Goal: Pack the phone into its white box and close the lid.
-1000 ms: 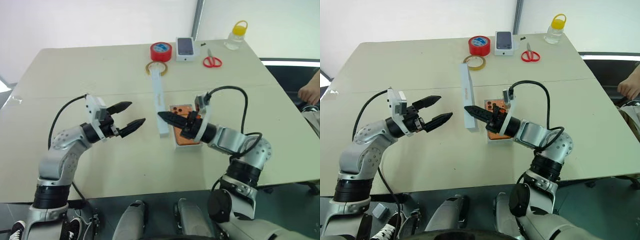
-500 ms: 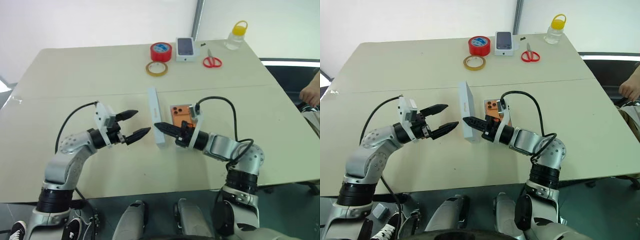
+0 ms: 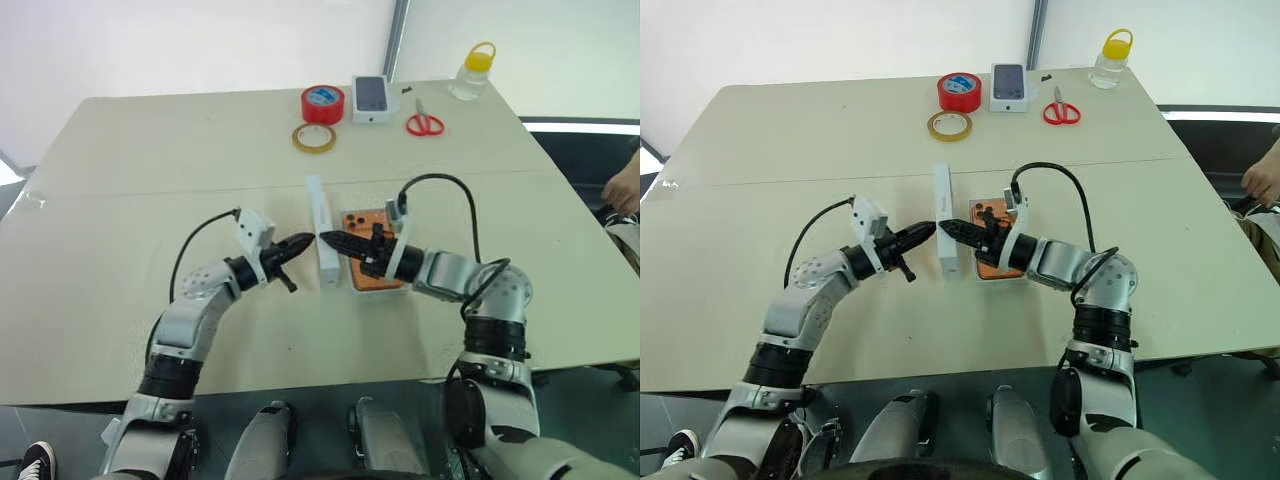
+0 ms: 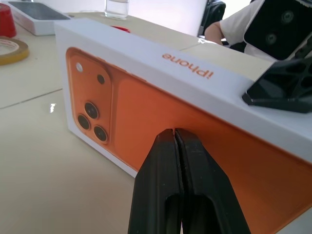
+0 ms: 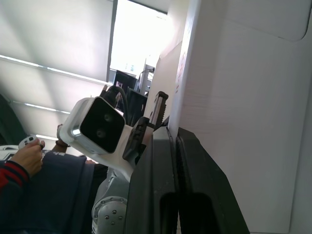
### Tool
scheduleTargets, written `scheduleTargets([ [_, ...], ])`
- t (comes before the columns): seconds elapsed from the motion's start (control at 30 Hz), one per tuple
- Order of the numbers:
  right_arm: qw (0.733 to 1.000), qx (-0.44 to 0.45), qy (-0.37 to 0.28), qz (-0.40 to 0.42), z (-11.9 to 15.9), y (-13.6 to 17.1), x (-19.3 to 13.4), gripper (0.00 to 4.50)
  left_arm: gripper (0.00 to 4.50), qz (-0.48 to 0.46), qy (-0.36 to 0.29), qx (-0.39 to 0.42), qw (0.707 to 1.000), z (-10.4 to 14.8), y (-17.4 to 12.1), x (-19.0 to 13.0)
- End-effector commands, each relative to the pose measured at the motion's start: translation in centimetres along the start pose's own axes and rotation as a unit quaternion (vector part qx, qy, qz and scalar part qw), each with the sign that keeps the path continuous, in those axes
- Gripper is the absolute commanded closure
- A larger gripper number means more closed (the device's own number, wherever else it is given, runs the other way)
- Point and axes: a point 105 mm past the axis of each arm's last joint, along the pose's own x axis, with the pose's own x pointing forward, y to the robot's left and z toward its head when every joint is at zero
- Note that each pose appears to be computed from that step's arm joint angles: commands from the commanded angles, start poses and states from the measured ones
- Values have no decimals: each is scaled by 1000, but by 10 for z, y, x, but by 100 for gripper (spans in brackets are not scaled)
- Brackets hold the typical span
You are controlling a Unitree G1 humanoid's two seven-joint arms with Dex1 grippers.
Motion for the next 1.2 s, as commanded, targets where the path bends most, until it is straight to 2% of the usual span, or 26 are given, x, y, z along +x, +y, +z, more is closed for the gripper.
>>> scheduleTargets([
  [0.03,1000,-5,-13,-3,7,1,-2,356,450,-14,-19,24,999,14,-4,11],
  [0.1,999,-13,-32,-8,15,1,-7,256,450,-21,-21,21,999,14,-8,15],
  [0.17,995,-80,-44,-50,30,-4,-23,156,450,-26,-24,10,999,14,-12,20],
  [0.37,983,-145,-77,-86,60,-9,-63,156,450,-44,-30,-1,999,12,-23,32],
  [0.5,966,-206,-103,-113,80,-10,-78,156,450,-54,-32,-4,998,12,-30,38],
  [0.6,946,-253,-126,-157,94,-21,-84,246,450,-46,-34,-2,998,15,-24,34],
  [0.73,899,-380,-88,-198,88,-32,-75,441,450,-14,-29,8,999,23,-5,23],
  [0.8,881,-419,-74,-205,84,-38,-72,441,450,3,-18,-3,1000,22,5,19],
  [0.93,818,-522,-50,-237,85,-46,-70,441,450,62,-5,5,998,19,30,17],
  [0.97,809,-533,-50,-242,86,-48,-69,441,450,78,6,10,997,15,36,18],
  [1.07,803,-534,-70,-255,93,-51,-71,441,450,104,30,12,994,4,45,25],
  [1.17,799,-542,-67,-251,94,-51,-70,441,450,111,59,24,992,-8,49,32],
  [1.2,789,-557,-53,-253,91,-53,-70,441,450,103,69,25,992,-12,45,35],
])
